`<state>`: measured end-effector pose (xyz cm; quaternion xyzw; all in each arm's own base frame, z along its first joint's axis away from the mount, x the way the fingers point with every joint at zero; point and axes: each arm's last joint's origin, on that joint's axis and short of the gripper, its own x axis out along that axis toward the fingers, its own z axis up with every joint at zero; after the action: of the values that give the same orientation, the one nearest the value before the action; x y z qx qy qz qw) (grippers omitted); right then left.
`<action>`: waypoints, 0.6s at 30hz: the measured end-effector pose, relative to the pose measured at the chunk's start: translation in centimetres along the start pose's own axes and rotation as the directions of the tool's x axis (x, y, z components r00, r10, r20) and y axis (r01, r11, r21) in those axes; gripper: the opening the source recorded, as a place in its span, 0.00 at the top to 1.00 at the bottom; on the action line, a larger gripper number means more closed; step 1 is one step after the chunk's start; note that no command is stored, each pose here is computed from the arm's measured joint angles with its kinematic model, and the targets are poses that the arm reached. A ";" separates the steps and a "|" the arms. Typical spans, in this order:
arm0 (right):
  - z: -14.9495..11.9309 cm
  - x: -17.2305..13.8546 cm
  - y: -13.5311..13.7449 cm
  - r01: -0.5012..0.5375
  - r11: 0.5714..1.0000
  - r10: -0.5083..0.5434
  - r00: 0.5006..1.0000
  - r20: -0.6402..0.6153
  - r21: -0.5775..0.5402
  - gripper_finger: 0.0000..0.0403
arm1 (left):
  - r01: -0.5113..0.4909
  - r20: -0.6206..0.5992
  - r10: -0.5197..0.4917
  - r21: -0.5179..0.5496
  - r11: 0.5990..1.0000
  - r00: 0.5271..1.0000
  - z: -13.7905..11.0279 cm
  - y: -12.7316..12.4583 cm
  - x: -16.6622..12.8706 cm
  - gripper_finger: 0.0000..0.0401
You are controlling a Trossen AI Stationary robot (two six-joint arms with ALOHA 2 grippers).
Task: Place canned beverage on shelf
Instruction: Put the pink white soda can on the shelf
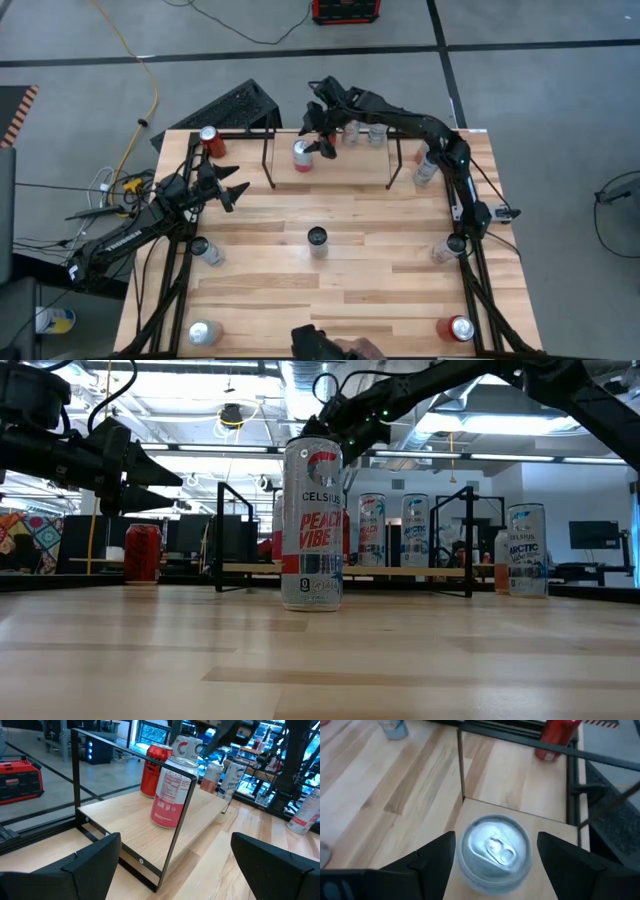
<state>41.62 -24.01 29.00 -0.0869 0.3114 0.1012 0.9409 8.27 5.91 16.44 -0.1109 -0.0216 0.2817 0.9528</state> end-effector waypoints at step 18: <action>0.1 0.7 0.2 0.002 1.000 -0.002 1.000 0.006 -0.017 0.24 | 0.000 0.000 0.000 0.000 1.000 1.000 0.0 0.0 0.0 0.09</action>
<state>42.22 -23.71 28.67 -0.0947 0.3075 0.1031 0.9412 8.28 5.91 16.44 -0.1110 -0.0215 0.2816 0.9529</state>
